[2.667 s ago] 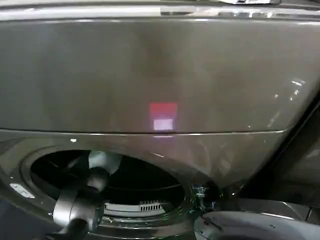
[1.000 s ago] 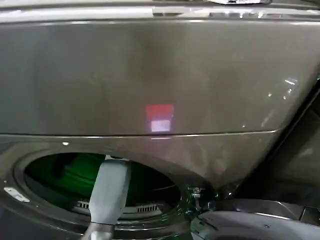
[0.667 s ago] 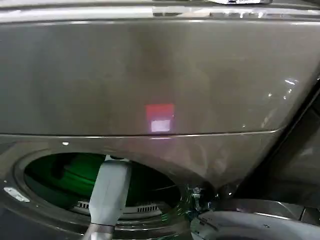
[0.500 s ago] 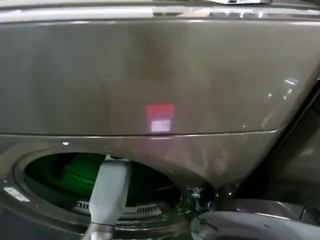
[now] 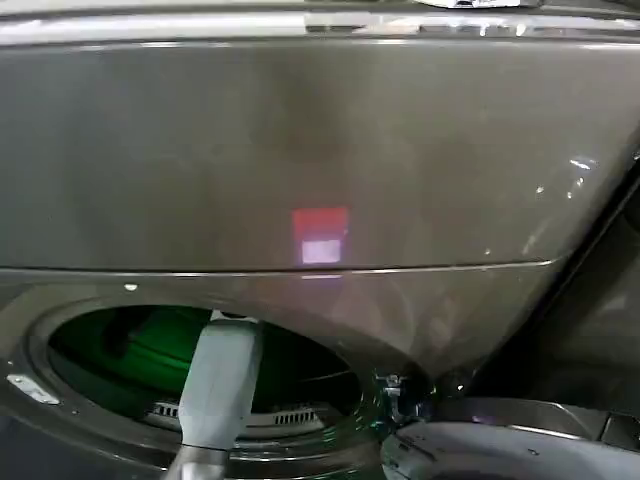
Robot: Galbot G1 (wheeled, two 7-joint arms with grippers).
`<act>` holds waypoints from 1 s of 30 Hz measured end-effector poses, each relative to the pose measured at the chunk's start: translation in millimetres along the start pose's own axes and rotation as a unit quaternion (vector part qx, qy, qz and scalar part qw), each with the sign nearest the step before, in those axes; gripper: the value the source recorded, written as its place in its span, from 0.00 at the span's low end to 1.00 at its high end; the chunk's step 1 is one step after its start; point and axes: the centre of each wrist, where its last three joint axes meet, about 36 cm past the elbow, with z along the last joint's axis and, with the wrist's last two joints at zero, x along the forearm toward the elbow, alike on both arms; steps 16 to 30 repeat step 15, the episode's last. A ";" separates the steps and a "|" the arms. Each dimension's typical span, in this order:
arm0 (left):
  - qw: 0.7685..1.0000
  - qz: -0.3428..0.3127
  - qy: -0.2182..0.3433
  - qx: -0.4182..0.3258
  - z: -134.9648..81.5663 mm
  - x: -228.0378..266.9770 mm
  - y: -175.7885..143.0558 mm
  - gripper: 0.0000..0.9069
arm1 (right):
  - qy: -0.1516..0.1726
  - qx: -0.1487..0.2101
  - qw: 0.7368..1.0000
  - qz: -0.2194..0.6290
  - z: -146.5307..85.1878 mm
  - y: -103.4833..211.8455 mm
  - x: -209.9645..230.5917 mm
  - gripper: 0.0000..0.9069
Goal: Grasp the clothes from the dryer.
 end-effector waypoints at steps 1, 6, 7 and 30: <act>1.000 0.000 0.000 0.001 0.0 0.0 0.0 0.00 | 0.001 0.002 1.000 0.001 -0.4 0.1 0.0 1.00; 1.000 -0.002 0.001 0.001 1.0 0.4 0.3 0.00 | 0.005 0.008 1.000 0.008 -4.0 -0.9 -1.8 1.00; 1.000 -0.002 0.000 0.001 0.7 0.3 0.4 0.00 | 0.006 0.009 1.000 0.008 -4.4 -1.0 -1.9 1.00; 1.000 -0.001 -0.003 0.002 -1.5 0.3 0.6 0.00 | 0.012 0.018 1.000 0.014 -6.9 -1.3 -1.5 1.00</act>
